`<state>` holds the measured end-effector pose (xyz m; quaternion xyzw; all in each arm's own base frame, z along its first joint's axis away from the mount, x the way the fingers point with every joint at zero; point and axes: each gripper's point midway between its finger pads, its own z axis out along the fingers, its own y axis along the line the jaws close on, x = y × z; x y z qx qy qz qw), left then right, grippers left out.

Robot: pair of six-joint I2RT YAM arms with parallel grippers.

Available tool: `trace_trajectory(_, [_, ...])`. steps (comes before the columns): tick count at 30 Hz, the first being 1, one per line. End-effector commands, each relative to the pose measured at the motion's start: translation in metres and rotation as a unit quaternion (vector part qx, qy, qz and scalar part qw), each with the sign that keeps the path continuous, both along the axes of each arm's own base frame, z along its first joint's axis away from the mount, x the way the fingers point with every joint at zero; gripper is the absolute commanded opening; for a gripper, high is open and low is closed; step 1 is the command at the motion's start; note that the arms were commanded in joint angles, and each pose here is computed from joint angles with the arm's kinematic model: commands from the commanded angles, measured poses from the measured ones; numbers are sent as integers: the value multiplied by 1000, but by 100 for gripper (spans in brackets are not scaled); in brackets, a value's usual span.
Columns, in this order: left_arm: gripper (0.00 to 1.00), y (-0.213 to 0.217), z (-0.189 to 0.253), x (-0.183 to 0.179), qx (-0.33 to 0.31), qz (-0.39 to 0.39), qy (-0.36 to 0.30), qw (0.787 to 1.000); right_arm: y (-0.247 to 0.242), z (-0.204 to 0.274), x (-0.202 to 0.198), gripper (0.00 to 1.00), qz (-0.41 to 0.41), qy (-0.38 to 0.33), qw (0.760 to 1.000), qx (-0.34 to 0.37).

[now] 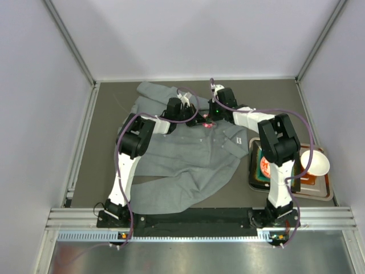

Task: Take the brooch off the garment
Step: Open the brooch with the flattened clothing.

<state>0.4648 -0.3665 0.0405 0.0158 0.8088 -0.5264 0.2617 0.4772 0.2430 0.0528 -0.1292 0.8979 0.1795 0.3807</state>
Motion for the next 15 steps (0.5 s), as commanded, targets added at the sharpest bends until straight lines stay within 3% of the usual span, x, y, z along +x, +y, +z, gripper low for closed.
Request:
trace_trajectory(1, [0, -6, 6, 0, -7, -15, -23, 1000, 12, 3, 3, 0, 14, -3, 1000, 16])
trace_trajectory(5, [0, -5, 6, 0, -9, -16, -23, 1000, 7, 15, -2, 18, 2, -10, 999, 40])
trace_trajectory(8, [0, -6, 5, -1, -9, -18, -22, 1000, 4, 28, 1, 25, -3, -22, 996, 82])
trace_trajectory(15, [0, -6, 6, -1, -10, -17, -22, 1000, -1, 54, 4, 30, -16, -53, 994, 91])
